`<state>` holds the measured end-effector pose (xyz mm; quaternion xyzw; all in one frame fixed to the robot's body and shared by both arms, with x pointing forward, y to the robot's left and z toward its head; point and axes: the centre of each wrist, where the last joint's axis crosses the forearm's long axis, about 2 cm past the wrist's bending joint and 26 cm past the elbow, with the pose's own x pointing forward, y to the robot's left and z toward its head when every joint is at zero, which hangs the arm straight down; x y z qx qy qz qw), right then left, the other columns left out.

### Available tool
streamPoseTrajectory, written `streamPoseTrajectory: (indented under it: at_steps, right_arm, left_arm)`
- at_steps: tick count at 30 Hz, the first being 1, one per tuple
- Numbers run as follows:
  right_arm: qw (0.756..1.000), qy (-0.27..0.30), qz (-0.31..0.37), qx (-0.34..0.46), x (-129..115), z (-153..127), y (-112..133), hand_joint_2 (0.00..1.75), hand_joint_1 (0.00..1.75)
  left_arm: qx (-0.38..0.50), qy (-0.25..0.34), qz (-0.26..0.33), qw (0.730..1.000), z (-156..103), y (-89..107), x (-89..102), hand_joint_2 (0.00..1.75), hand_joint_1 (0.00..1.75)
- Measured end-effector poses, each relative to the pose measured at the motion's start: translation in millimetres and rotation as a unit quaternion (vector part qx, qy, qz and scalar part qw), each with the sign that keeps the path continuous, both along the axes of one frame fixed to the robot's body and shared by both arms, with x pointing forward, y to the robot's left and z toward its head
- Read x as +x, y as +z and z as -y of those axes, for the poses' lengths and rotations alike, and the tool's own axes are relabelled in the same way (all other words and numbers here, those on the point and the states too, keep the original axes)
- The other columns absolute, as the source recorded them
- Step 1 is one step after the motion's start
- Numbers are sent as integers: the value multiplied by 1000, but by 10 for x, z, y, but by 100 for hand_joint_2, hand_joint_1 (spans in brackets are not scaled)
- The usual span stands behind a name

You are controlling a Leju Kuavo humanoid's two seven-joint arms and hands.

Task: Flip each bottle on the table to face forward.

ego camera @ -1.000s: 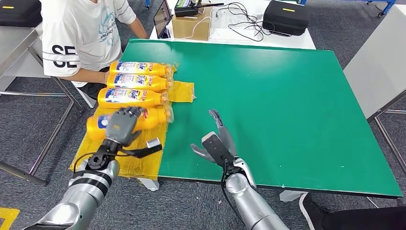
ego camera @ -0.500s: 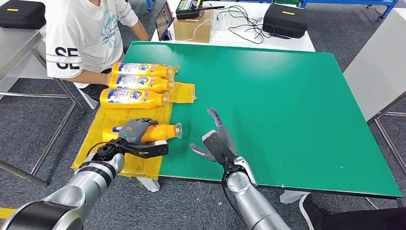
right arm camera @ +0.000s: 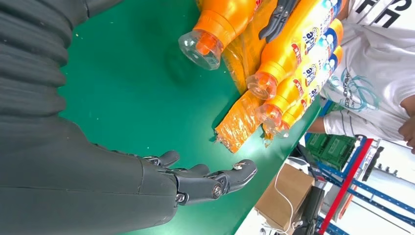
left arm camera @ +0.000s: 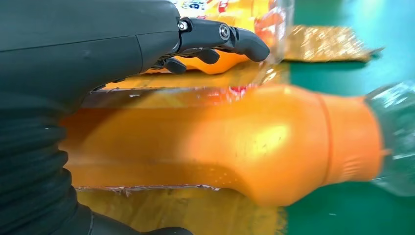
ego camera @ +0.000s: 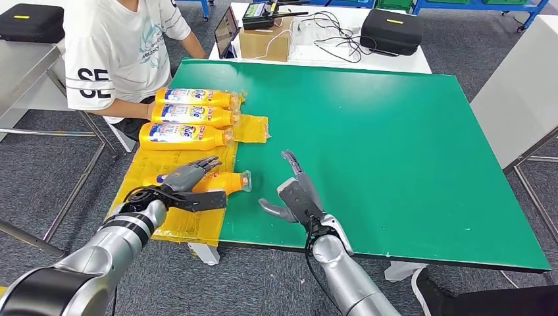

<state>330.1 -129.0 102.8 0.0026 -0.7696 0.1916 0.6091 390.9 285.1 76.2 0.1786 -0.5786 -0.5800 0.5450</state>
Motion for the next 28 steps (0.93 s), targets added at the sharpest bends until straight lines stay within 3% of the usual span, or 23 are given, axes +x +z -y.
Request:
streamPoseTrajectory:
  at_steps: [9, 17, 28]
  right_arm:
    - [1000, 2, 2, 3, 17, 53, -18, 175, 0]
    - [1000, -3, 3, 4, 25, 132, -57, 175, 0]
    - [1000, -7, 1, 4, 29, 157, -72, 175, 0]
  left_arm:
    - [-81, -16, 15, 996, -209, -28, -31, 175, 0]
    - [-280, 39, 47, 958, -292, -103, -220, 175, 0]
    - [-291, 12, 59, 955, -274, -98, -329, 175, 0]
